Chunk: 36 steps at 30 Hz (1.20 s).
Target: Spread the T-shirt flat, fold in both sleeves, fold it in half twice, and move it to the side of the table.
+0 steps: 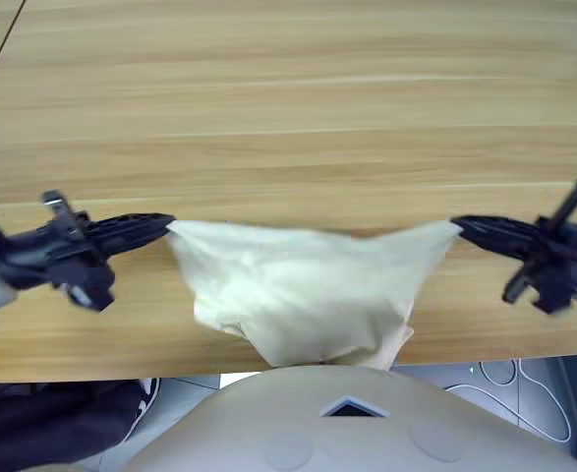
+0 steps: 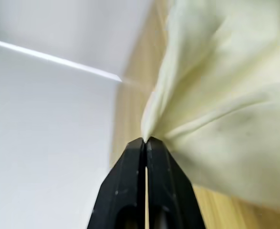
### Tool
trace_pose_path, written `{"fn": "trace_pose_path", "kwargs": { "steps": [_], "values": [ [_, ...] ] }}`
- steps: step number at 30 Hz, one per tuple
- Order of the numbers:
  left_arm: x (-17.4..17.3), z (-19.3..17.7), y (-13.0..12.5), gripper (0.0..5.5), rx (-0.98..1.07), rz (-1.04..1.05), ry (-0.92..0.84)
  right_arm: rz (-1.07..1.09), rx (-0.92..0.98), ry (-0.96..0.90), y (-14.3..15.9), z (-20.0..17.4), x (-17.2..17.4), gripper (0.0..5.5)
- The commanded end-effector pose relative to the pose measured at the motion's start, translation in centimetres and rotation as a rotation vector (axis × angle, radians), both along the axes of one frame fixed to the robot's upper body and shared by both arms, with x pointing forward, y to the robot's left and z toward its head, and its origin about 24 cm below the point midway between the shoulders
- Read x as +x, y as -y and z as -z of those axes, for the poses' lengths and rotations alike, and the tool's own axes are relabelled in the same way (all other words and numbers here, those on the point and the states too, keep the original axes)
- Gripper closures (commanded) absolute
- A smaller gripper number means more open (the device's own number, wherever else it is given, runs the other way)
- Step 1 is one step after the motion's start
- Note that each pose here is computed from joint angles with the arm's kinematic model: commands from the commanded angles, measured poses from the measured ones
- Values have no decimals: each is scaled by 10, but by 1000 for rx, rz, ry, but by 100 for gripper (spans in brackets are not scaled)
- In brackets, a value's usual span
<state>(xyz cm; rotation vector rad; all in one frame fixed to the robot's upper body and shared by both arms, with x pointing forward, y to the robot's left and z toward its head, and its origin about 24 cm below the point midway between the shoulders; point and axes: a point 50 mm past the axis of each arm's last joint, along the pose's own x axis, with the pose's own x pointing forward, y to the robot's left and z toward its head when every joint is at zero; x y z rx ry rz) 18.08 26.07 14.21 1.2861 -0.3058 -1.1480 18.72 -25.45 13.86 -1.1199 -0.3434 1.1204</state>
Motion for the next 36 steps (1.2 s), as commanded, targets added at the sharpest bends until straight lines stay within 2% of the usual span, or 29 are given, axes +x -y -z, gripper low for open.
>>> {"fn": "trace_pose_path", "kwargs": {
  "steps": [1,2,3,4,5,6,7,8,9,11,14,18,20,21,22,24,26,28,31,36],
  "values": [
    [120,-10,3,550,410,-160,-114,458,-569,-37,18,-20,157,547],
    [150,-39,7,550,407,-246,-89,614,-614,109,15,-56,187,547],
    [182,-83,18,550,306,-375,46,809,-501,371,6,-115,211,547],
    [205,-136,31,550,118,-515,264,988,-265,634,-1,-179,216,547],
    [210,-208,38,550,-215,-672,547,1115,33,847,-1,-237,205,547],
    [197,-268,33,550,-570,-794,755,1186,267,958,3,-275,190,547],
    [178,-306,21,550,-821,-844,863,1203,429,1003,8,-294,178,547],
    [165,-325,11,550,-949,-854,910,1201,495,1025,10,-302,173,547],
    [160,-327,3,550,-960,-856,927,1193,492,1033,12,-298,174,547],
    [164,-311,-10,550,-828,-912,957,1188,420,1022,16,-278,181,547],
    [177,-266,-30,550,-614,-983,986,1240,352,1003,41,-241,184,547],
    [173,-179,-52,550,-554,-831,955,1221,406,1018,75,-188,170,547],
    [163,-112,-56,550,-506,-731,806,1119,391,960,76,-143,163,547],
    [152,-67,-52,550,-439,-653,676,1055,354,896,72,-113,159,547],
    [134,-14,-44,550,-360,-554,494,971,302,772,62,-75,154,547],
    [95,60,-32,550,-311,-454,183,779,190,536,36,-8,135,547],
    [61,102,-21,550,-313,-400,-31,518,102,283,1,47,96,547],
    [42,117,-14,550,-298,-346,-129,352,86,127,-19,66,62,547],
    [29,117,-6,550,-297,-276,-181,180,74,-15,-27,67,20,547],
    [18,95,7,550,-329,-171,-189,148,72,-82,-21,58,2,547]
  ]
}}
